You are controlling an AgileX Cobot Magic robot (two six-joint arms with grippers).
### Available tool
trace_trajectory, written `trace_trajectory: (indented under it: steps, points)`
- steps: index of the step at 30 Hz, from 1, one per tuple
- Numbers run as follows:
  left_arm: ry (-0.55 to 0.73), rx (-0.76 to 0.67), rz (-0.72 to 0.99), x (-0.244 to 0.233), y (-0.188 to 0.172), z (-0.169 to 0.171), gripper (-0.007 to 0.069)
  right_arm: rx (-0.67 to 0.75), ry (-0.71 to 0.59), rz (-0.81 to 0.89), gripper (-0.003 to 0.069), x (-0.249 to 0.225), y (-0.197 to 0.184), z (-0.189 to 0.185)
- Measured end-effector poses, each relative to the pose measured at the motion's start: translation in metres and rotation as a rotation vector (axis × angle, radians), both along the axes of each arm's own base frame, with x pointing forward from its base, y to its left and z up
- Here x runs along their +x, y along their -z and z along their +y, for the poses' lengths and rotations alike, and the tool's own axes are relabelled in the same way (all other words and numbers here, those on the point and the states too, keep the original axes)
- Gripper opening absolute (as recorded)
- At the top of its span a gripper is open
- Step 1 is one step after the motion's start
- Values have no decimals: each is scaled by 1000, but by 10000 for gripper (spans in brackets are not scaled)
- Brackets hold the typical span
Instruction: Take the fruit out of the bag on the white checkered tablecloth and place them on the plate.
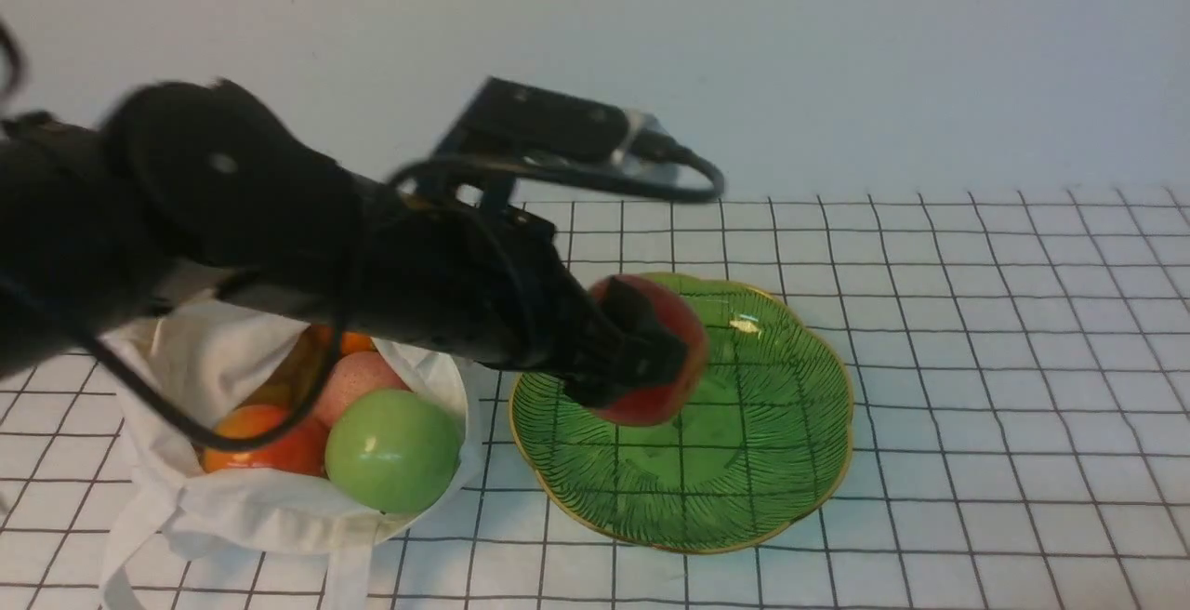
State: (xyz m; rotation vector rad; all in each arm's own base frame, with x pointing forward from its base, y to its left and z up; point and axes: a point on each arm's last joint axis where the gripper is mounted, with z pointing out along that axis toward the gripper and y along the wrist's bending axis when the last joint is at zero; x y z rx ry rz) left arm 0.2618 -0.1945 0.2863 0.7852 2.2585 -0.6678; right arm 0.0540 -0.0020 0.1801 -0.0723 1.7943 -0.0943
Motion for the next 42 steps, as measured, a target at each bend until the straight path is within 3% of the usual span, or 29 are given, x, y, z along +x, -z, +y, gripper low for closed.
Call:
trace_trajectory:
  steps: [4, 10, 14, 20, 22, 27, 28, 30, 34, 42]
  points:
    - [-69, 34, 13, 27, 52, -23, 541, 0, 0, 0, -14, 0, 0, 0]
    - [-144, 58, 44, 43, 89, -29, 557, 0, 0, 0, -14, 0, 0, 0]
    - [-163, 58, 25, 46, 91, -29, 666, 0, 0, 0, -14, 0, 0, 0]
    - [-168, 29, -14, 44, 74, -26, 674, 0, 0, 0, -14, 0, 0, 0]
    - [-166, -1, -39, 40, 55, -21, 612, 0, 0, 0, -14, 0, 0, 0]
    - [-179, -112, -146, 20, -17, 11, 273, 0, 0, 0, -14, 0, 0, 0]
    - [-180, -142, -204, 6, -45, 29, 112, 0, 0, 0, -14, 0, 0, 0]
    - [-185, -157, -269, -9, -72, 49, 43, 0, 0, 0, -14, 0, 0, 0]
    - [-248, -151, -444, -59, -126, 102, -6, 0, 0, 0, -14, 0, 0, 0]
    - [-354, -64, -531, -136, -153, 148, -8, 0, 0, 0, -14, 0, 0, 0]
